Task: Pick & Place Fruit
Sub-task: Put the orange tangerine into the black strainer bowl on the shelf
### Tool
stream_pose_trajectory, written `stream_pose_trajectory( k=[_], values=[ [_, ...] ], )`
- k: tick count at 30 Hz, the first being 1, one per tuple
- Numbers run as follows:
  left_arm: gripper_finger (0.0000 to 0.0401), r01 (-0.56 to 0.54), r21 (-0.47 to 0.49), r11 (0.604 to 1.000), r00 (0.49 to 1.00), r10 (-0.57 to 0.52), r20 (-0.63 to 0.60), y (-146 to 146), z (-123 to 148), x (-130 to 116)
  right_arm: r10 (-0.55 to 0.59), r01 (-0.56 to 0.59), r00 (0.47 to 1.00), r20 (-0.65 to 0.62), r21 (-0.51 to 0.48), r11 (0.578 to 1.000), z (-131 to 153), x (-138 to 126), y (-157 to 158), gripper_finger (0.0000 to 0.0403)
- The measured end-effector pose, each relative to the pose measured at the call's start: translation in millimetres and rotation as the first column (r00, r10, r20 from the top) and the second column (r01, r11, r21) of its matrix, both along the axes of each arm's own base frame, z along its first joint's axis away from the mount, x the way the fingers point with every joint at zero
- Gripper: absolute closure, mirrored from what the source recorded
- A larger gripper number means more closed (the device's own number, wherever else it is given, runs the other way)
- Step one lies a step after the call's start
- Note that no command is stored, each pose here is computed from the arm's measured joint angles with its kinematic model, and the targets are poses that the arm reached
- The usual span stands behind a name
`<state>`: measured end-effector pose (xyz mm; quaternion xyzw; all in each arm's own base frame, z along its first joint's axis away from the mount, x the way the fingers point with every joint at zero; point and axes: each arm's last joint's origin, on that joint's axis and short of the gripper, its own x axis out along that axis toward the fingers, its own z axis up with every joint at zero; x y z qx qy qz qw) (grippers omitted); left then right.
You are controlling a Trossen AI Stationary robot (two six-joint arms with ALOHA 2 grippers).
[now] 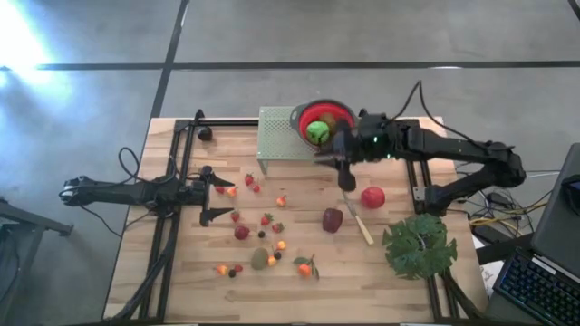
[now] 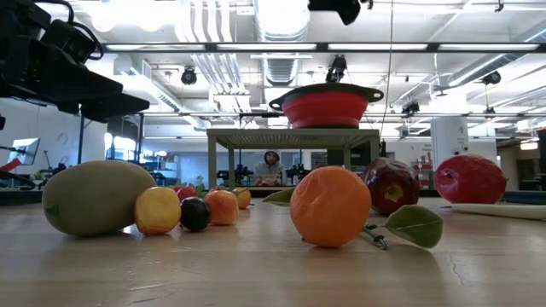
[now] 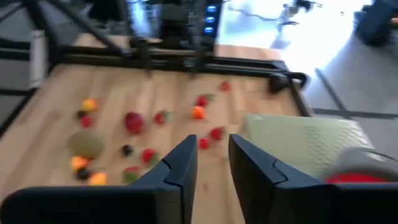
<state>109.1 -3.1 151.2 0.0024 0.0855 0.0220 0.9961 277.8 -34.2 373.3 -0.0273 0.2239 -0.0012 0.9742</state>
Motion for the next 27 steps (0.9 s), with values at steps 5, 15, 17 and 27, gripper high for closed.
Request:
stream_pose_trajectory(
  k=[5, 15, 17, 27],
  values=[
    [0.0013, 0.000, 0.000, 1.000, 1.000, 0.000, 0.000, 0, 0, 0, 0.103, -0.102, 0.994, -0.037, 0.005, 0.995, -6, 5, 29, 0.0337],
    [0.0013, 0.000, 0.000, 1.000, 1.000, 0.000, 0.000, 0, 0, 0, 0.238, -0.230, 0.958, -0.157, 0.071, 0.971, -32, 21, 79, 0.0351],
    [0.0013, 0.000, 0.000, 1.000, 1.000, 0.000, 0.000, 0, 0, 0, 0.260, -0.252, 0.948, -0.182, 0.066, 0.966, -37, 23, 90, 0.0349],
    [0.0013, 0.000, 0.000, 1.000, 1.000, 0.000, -0.001, 0, 0, 0, 0.310, -0.325, 0.898, -0.313, 0.006, 0.946, -65, 26, 135, 0.0355]
  ],
)
